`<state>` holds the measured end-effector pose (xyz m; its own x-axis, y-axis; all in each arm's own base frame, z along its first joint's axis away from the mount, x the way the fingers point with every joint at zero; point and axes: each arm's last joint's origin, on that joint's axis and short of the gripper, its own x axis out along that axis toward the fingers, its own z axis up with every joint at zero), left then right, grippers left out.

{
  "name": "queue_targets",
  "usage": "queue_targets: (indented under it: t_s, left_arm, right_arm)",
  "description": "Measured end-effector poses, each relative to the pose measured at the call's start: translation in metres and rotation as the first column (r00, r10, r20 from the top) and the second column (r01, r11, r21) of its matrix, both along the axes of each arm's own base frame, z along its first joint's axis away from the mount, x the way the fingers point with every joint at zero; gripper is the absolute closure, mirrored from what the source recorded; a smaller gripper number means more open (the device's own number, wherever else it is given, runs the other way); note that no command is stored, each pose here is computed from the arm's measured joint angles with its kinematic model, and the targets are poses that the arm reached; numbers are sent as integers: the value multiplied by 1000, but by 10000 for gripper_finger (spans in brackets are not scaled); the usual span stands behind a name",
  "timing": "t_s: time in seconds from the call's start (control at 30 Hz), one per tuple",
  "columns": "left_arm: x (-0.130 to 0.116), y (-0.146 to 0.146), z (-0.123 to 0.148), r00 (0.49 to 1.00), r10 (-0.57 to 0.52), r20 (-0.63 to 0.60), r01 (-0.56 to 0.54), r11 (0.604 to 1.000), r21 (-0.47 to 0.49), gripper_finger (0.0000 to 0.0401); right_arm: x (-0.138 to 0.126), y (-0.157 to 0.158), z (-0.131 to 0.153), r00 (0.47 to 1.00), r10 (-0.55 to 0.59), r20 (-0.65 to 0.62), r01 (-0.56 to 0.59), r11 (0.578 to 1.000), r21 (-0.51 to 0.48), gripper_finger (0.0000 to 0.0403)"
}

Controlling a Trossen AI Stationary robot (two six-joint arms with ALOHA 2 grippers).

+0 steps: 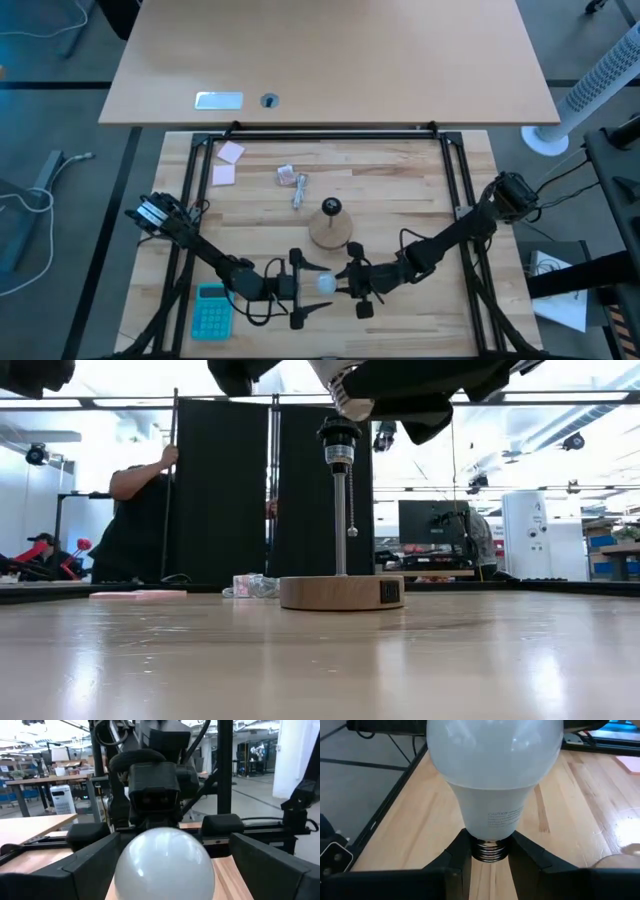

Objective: Screw lightbulb
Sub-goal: Insert the lightbulb into the lamp

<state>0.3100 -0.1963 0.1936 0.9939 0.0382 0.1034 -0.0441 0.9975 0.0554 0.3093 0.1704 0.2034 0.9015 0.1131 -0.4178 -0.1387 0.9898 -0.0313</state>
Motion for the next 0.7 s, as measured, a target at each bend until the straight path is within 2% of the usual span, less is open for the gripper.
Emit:
queue_targets:
  t_s: [0.2,0.53,0.7]
  left_arm:
    - [2,2,2,1000,28,-5,-28,1000,-2,39]
    - [0,5,12,999,32,19,-32,999,-36,41]
    - [0,5,12,999,33,14,-33,999,-32,61]
  right_arm:
    - [2,1,6,998,8,58,-9,1000,14,314]
    - [3,1,8,997,11,79,-13,1000,13,314]
    - [4,2,10,995,10,100,-13,1000,25,314]
